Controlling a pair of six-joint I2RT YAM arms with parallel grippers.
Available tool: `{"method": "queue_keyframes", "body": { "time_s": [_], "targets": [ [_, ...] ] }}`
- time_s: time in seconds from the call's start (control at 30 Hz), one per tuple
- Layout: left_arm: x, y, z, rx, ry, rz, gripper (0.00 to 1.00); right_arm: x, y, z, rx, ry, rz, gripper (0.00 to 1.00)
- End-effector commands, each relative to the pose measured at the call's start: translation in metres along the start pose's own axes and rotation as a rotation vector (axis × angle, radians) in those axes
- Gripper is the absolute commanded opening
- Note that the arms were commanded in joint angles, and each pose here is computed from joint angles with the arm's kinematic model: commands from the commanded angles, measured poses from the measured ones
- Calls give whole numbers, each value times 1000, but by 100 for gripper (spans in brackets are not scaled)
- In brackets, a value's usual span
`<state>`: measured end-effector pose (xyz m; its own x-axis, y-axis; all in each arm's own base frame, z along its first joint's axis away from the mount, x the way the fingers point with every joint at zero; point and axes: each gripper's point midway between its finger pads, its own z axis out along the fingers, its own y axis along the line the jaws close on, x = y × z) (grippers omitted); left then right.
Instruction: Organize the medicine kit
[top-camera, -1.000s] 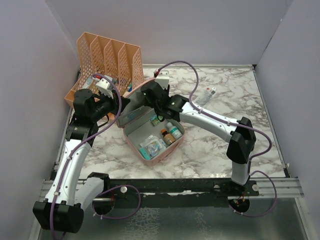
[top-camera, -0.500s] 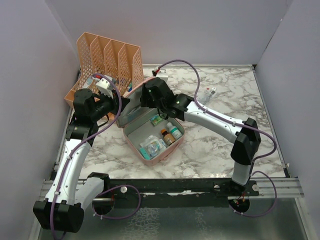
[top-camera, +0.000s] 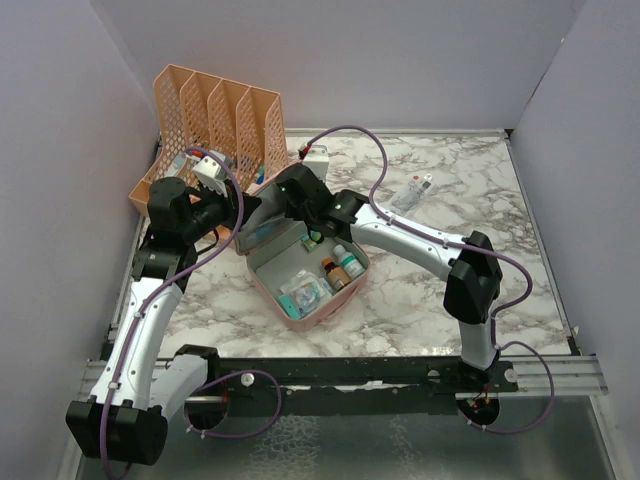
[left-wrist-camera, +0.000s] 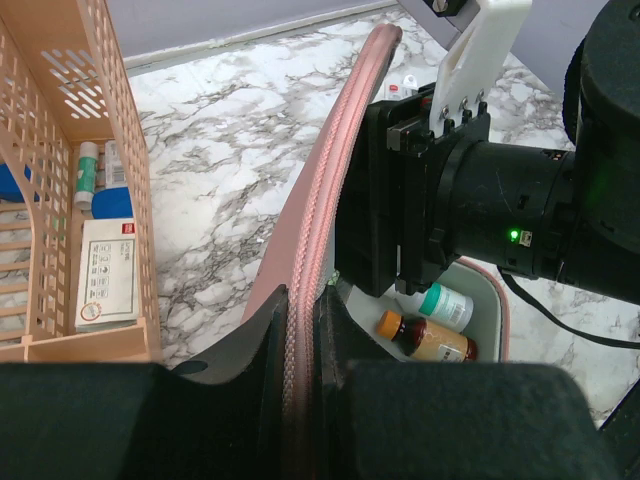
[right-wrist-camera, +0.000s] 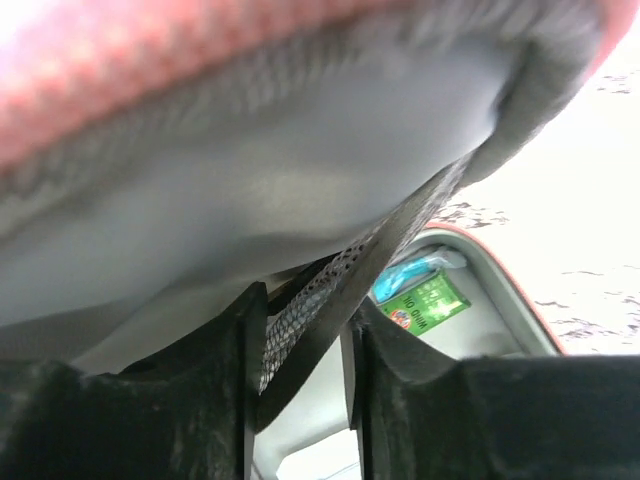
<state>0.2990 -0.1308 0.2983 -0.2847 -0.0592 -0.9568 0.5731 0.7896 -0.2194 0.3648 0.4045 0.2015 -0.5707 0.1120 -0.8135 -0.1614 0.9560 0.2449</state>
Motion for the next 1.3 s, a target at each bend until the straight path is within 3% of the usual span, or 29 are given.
{"method": "queue_keyframes", "body": {
  "time_s": [0.0, 0.23, 0.33, 0.5, 0.67, 1.0, 1.27],
  "targets": [
    [-37, -6, -7, 5, -105, 77, 0, -10, -57, 8, 278, -80, -84, 32],
    [-37, -5, -7, 0, -104, 81, 0, -26, -66, -2, 337, -107, -87, 31],
    [-38, -4, -6, -4, -104, 82, 0, -27, -53, -11, 239, -84, -82, 33],
    [-37, -3, -5, -6, -101, 82, 0, -22, -25, -26, 21, -28, -46, 49],
    [-36, -3, -4, 1, -97, 79, 0, -26, 3, -39, -147, -4, -23, 53],
    [-33, -9, -7, 24, -90, 75, 0, -84, 12, -94, -321, -195, 73, 54],
    [-30, -10, -3, 41, -79, 51, 0, -94, 9, -122, -402, -225, 227, 55]
  ]
}}
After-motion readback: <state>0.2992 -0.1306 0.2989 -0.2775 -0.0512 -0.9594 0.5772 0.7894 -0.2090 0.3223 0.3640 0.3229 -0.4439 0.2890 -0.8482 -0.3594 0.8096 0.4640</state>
